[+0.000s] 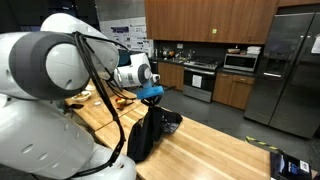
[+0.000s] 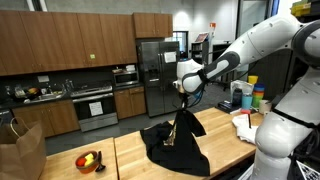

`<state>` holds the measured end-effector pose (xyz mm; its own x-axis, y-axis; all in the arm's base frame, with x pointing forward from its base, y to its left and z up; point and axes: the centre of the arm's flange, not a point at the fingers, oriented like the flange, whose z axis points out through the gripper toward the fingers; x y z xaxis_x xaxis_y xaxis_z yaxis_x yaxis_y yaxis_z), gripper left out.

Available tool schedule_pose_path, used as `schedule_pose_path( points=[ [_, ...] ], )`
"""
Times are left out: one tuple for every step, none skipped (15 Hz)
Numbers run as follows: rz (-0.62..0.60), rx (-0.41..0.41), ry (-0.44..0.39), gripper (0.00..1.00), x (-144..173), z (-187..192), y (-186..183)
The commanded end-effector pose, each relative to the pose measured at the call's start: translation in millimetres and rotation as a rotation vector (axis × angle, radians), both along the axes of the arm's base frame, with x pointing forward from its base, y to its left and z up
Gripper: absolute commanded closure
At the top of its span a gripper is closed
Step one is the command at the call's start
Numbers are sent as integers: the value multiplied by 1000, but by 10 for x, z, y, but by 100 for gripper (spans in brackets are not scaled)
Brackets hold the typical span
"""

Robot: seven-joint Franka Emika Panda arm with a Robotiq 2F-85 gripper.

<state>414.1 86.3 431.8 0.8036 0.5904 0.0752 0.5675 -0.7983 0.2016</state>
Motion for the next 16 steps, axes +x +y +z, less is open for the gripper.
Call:
schedule_pose_path(
  points=[
    [-28,-3,-41,98,-2,226,-140],
    [-33,-1,-49,98,-3,271,-169],
    [-36,2,-57,98,-5,310,-193],
    [-37,6,-68,98,5,344,-211],
    [-37,16,-76,98,30,358,-223],
    [-38,27,-102,98,74,360,-228],
    [-42,33,-119,98,109,359,-240],
    [-45,46,-137,98,146,337,-240],
    [-50,54,-152,98,189,318,-237],
    [-52,65,-157,98,238,290,-201],
    [-56,78,-159,98,303,254,-176],
    [-51,87,-169,98,346,225,-163],
    [-52,102,-172,98,394,184,-129],
    [-56,119,-180,98,444,127,-51],
    [-59,132,-184,98,498,74,-1],
    [-58,139,-193,98,566,33,46]
  ],
)
